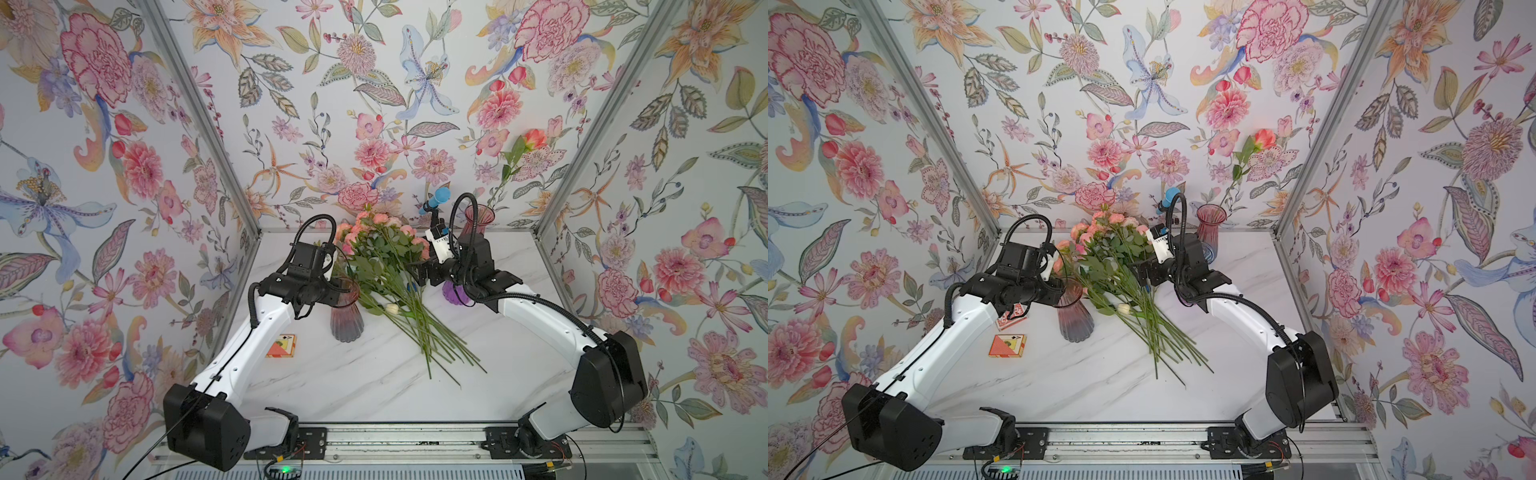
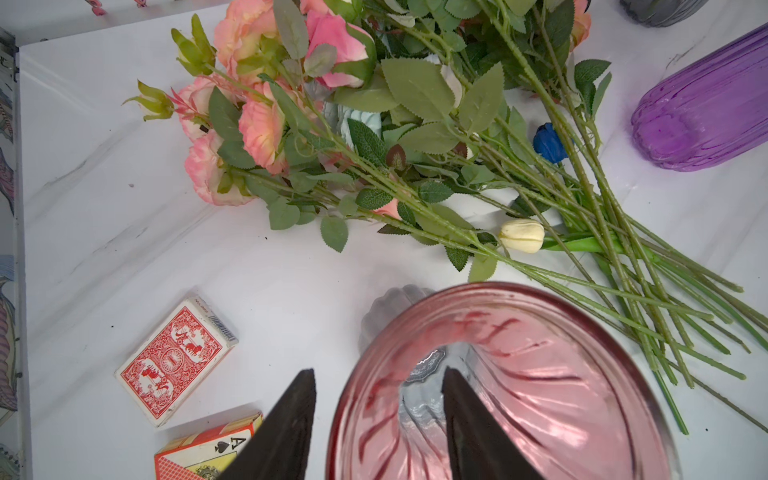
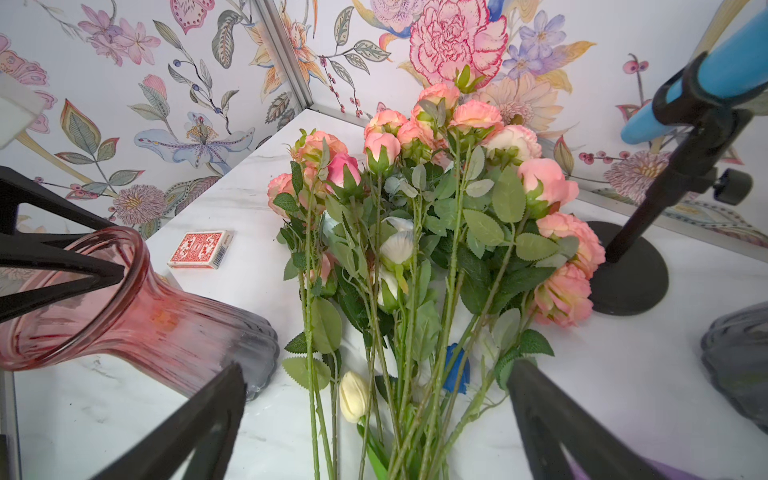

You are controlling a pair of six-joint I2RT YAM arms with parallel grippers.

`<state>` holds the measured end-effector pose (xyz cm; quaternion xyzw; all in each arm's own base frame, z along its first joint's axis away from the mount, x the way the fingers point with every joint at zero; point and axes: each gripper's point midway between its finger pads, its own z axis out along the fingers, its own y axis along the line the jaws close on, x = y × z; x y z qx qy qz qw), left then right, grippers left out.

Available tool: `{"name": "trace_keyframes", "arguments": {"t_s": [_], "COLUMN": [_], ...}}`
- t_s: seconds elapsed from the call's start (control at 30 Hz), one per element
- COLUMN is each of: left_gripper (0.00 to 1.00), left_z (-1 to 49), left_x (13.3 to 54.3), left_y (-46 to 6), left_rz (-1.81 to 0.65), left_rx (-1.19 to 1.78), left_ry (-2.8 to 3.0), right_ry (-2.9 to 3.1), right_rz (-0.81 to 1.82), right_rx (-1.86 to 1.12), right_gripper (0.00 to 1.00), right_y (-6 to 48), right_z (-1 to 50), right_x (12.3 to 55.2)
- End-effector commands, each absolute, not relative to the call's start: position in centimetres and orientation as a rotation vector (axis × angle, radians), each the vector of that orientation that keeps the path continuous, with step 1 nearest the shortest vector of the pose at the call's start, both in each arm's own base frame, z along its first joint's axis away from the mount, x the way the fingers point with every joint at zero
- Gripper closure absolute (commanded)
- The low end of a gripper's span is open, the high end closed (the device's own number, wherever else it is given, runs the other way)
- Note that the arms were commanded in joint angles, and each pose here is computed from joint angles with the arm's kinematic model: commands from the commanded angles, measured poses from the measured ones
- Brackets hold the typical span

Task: Place the pink flowers into the vase
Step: Pick up the vase from the center of the board.

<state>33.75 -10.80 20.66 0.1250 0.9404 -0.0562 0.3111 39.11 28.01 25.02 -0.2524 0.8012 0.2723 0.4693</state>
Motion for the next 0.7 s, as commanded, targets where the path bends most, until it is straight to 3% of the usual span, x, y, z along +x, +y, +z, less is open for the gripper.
{"name": "trace_keyframes", "arguments": {"t_s": [0.0,0.2,0.4,0.67], "left_gripper": [0.55,0.64,0.80,0.85], "left_z": [20.2,20.1,19.3,18.4], "left_x": [33.7,33.6,33.3,33.5], "left_y": [-11.0,-11.0,-11.8,-12.3], "left_rz": [-0.163,-0.164,-0.225,-0.253], "left_rx": [0.360,0.364,0.380,0.392], "left_ry": [2.524,2.540,2.554,2.583], "right_ry": [1.915,1.912,1.915,1.909], "right_rz": [0.686,0.662,0.646,0.643], "right_rx": [-0.629,-0.629,-0.635,-0.616], "right_gripper": [0.01,0.01,0.01,0.00], "right_y": [28.5,28.2,28.2,27.8], "right_z": [26.1,25.8,25.4,25.4], "right_x": [38.8,39.0,39.2,39.6]}}
